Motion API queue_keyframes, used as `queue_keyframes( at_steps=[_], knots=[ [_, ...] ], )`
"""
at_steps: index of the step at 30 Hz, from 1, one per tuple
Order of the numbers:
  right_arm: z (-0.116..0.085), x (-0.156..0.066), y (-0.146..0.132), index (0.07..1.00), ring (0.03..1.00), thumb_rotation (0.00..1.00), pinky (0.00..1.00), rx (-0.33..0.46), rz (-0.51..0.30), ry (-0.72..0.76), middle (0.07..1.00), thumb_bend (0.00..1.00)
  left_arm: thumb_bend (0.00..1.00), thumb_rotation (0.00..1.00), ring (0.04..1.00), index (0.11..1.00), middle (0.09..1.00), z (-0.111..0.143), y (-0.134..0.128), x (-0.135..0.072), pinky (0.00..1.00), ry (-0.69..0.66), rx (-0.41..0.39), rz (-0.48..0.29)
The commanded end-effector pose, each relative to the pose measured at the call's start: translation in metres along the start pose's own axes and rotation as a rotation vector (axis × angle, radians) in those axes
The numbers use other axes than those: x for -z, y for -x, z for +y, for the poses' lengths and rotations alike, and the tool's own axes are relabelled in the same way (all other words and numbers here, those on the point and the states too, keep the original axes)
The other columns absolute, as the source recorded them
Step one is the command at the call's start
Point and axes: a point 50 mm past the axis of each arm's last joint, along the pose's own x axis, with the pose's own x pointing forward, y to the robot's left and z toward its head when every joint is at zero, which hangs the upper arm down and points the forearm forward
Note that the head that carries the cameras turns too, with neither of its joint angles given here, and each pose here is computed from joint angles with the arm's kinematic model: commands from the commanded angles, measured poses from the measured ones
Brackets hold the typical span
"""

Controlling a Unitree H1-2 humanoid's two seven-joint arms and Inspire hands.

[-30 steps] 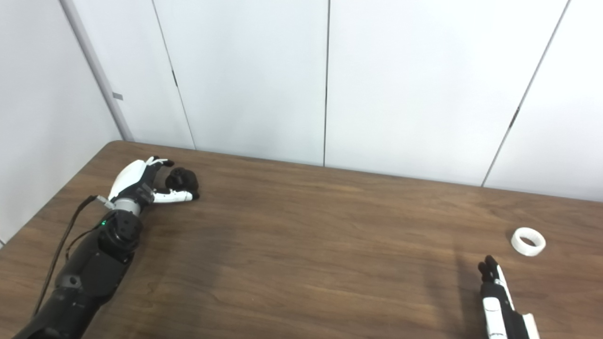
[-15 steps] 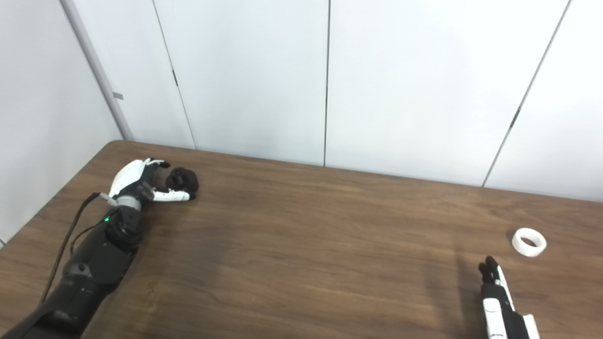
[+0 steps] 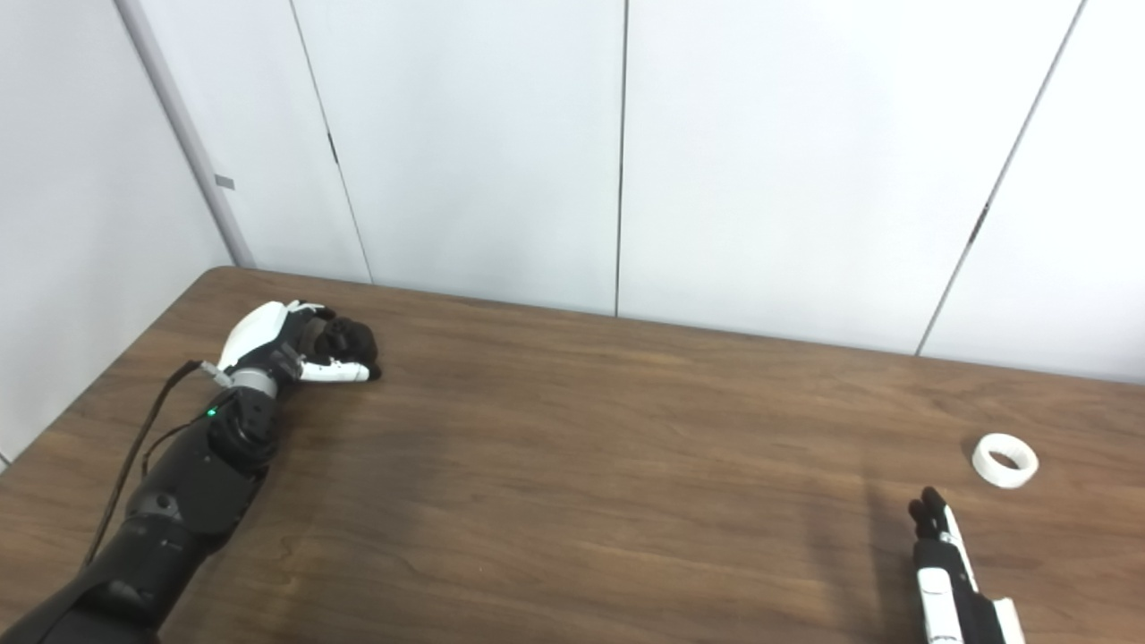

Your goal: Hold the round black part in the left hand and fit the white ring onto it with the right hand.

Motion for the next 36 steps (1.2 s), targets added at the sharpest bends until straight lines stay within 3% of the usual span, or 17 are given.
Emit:
queue_keyframes(
  at_steps=[1,13,22,27,33,35,36],
  knots=[
    [0.001,-0.005,0.002,0.983,0.997,1.0,1.0,-0.001,-0.025,-0.003,0.969,0.36,1.0,0.35,1.0,0.82,0.981,0.035,-0.012,-0.019,1.0,0.007,-0.082,-0.056],
    [-0.001,-0.005,0.002,0.984,0.997,1.0,1.0,0.002,-0.021,-0.001,0.967,0.38,0.99,0.32,1.0,0.769,0.961,0.035,-0.012,-0.015,1.0,0.004,-0.097,-0.038],
    [-0.001,-0.005,0.003,0.98,0.994,1.0,1.0,0.002,-0.021,0.004,0.964,0.38,0.99,0.35,1.0,0.746,0.932,0.037,-0.013,-0.011,1.0,-0.026,-0.11,0.0],
    [-0.002,-0.005,0.003,0.981,0.99,1.0,1.0,0.0,-0.029,0.0,0.966,0.37,0.96,0.31,0.992,0.725,0.912,0.037,-0.012,-0.01,1.0,-0.016,-0.121,-0.007],
    [-0.002,-0.004,0.003,0.977,0.996,1.0,1.0,0.001,-0.025,0.004,0.962,0.38,0.84,0.13,0.951,0.617,0.86,0.036,-0.013,-0.009,1.0,0.028,-0.153,-0.026],
    [-0.002,-0.005,0.002,0.978,0.99,1.0,1.0,0.001,-0.024,0.006,0.962,0.38,0.59,0.07,0.929,0.513,0.821,0.036,-0.012,-0.009,1.0,0.056,-0.168,-0.037],
    [-0.003,-0.005,0.002,0.979,0.989,1.0,1.0,0.001,-0.024,0.006,0.963,0.37,0.56,0.06,0.921,0.498,0.81,0.036,-0.011,-0.009,1.0,0.063,-0.172,-0.041]
  ],
)
